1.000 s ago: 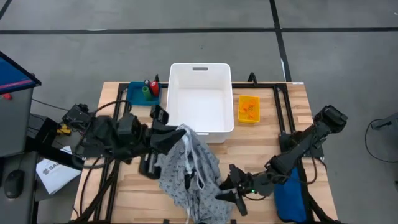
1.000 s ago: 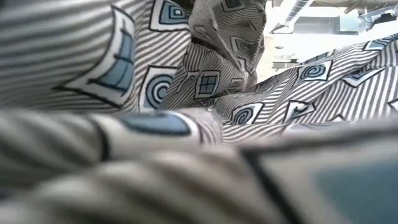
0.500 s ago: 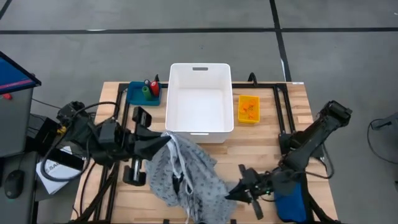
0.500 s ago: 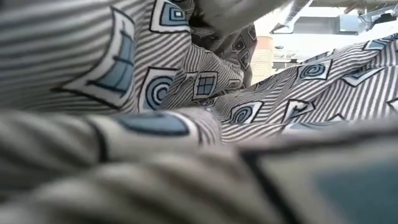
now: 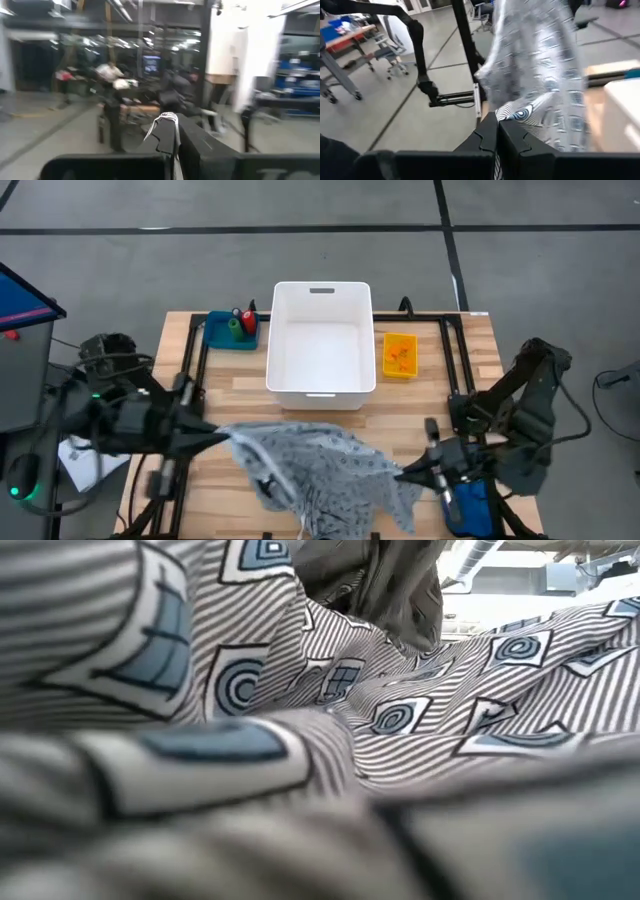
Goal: Pick & place medical supplies in basket/bin
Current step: Put the gray patient gown into the white bin
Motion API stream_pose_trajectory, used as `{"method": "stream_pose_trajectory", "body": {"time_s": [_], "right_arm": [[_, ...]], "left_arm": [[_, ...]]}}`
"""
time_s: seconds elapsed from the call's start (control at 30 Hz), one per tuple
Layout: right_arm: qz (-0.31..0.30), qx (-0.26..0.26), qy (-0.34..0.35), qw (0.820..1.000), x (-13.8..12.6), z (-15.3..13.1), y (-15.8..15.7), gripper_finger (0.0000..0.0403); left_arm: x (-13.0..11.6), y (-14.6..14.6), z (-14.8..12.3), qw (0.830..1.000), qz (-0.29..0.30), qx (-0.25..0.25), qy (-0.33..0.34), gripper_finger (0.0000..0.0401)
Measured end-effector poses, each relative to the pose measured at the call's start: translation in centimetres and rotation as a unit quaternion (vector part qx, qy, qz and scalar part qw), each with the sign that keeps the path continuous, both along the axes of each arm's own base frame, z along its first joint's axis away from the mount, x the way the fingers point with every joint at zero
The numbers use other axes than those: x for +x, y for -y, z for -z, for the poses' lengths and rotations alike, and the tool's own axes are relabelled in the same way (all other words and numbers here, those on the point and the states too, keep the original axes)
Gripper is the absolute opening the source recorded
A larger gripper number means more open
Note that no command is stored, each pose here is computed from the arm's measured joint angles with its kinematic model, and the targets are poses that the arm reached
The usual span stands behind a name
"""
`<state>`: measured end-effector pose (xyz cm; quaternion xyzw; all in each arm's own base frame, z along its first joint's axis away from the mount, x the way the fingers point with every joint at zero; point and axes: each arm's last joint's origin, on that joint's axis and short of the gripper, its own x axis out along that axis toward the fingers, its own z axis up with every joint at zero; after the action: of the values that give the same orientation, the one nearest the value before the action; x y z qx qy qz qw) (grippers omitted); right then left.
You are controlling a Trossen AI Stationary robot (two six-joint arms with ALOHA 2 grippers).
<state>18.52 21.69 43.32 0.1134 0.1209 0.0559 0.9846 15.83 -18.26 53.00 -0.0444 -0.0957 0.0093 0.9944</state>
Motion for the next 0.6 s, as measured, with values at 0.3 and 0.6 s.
{"method": "stream_pose_trajectory", "body": {"time_s": [0.3,0.6], "right_arm": [[0.021,-0.059,0.014,0.998,-3.0,-5.8,2.4,0.0000],[0.018,-0.069,0.037,0.997,-3.6,-7.3,2.8,0.0000]], "left_arm": [[-5.2,0.4,1.4,0.993,0.052,-0.065,-0.082,0.0000],[-3.2,3.7,5.4,0.981,0.073,-0.066,-0.169,0.0040]]}}
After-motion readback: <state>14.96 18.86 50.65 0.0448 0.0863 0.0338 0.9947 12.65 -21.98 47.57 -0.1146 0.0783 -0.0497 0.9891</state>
